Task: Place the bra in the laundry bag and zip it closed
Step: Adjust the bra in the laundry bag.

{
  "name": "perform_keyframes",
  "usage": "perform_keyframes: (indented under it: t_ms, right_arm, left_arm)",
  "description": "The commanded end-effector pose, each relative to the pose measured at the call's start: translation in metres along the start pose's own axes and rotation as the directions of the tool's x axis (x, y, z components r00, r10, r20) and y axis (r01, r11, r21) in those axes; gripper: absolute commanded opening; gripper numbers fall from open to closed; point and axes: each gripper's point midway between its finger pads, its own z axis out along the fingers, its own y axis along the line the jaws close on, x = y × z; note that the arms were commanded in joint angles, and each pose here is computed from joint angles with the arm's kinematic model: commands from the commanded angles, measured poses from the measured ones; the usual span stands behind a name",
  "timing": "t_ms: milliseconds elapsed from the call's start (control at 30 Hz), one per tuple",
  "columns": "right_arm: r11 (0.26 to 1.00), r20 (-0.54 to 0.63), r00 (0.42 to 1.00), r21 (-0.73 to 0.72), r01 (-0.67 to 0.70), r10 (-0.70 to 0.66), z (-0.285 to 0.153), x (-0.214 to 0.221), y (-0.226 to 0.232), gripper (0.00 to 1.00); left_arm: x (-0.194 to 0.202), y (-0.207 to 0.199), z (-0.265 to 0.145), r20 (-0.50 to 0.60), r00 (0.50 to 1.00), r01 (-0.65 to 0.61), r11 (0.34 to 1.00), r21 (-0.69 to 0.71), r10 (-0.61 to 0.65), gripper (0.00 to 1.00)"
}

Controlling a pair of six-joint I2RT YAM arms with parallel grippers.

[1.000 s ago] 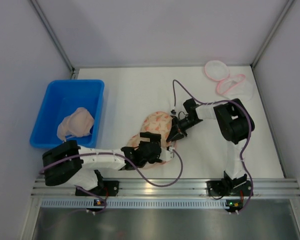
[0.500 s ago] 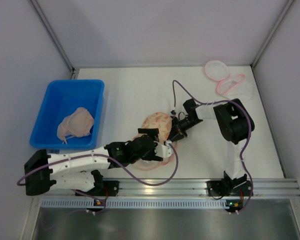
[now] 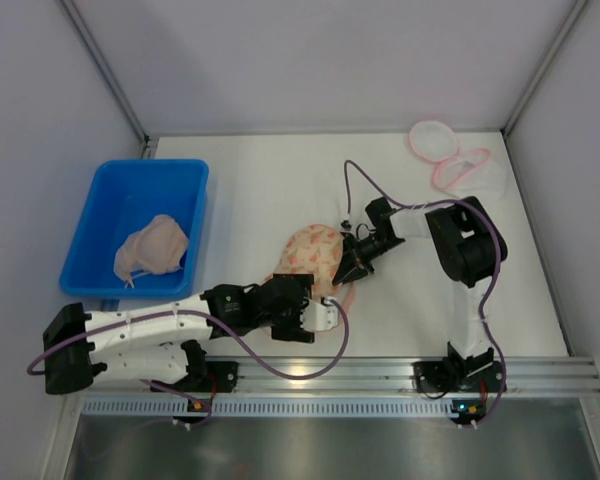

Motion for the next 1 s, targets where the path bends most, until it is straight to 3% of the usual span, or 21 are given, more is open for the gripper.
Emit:
perform_keyframes:
  t_ms: [0,133,467,733,867,967]
  right_arm:
    - [0.999,-0.013,0.999,-0.011,0.044,-0.044,0.003,-0.003,0.009,0.0]
    - [0.999,-0.011,0.999,-0.008,0.047,-0.047,0.003,-0.003,0.008,0.0]
    - [0.999,-0.014,0.999,-0.008,0.043,-0.043,0.003,-0.002,0.008,0.0]
    - [0.999,-0.02,0.999,-0.018,0.036,-0.036,0.004,-0.002,0.009,0.0]
    - [0.999,-0.024,0.999,-0.022,0.035,-0.036,0.004,0.0,0.009,0.0]
    - [0.999,-0.029,0.999,-0.022,0.028,-0.029,0.005,0.001,0.006,0.0]
  left_arm:
    - [-0.004,0.015,-0.009,-0.01,0.999,0.039,0.997,-0.065,-0.039,0.98]
    - [-0.026,0.011,-0.033,0.147,0.989,0.035,0.999,-0.033,-0.03,0.98]
    - [-0.05,-0.023,-0.014,0.13,0.991,0.013,0.993,0.115,-0.028,0.98]
    - [-0.033,-0.018,0.032,-0.022,0.999,-0.028,1.0,-0.015,0.027,0.98]
    - [0.003,0.009,0.047,-0.198,0.975,-0.138,0.969,-0.205,0.097,0.98]
    - [0.002,0.019,0.049,-0.19,0.973,-0.176,0.949,-0.261,0.128,0.98]
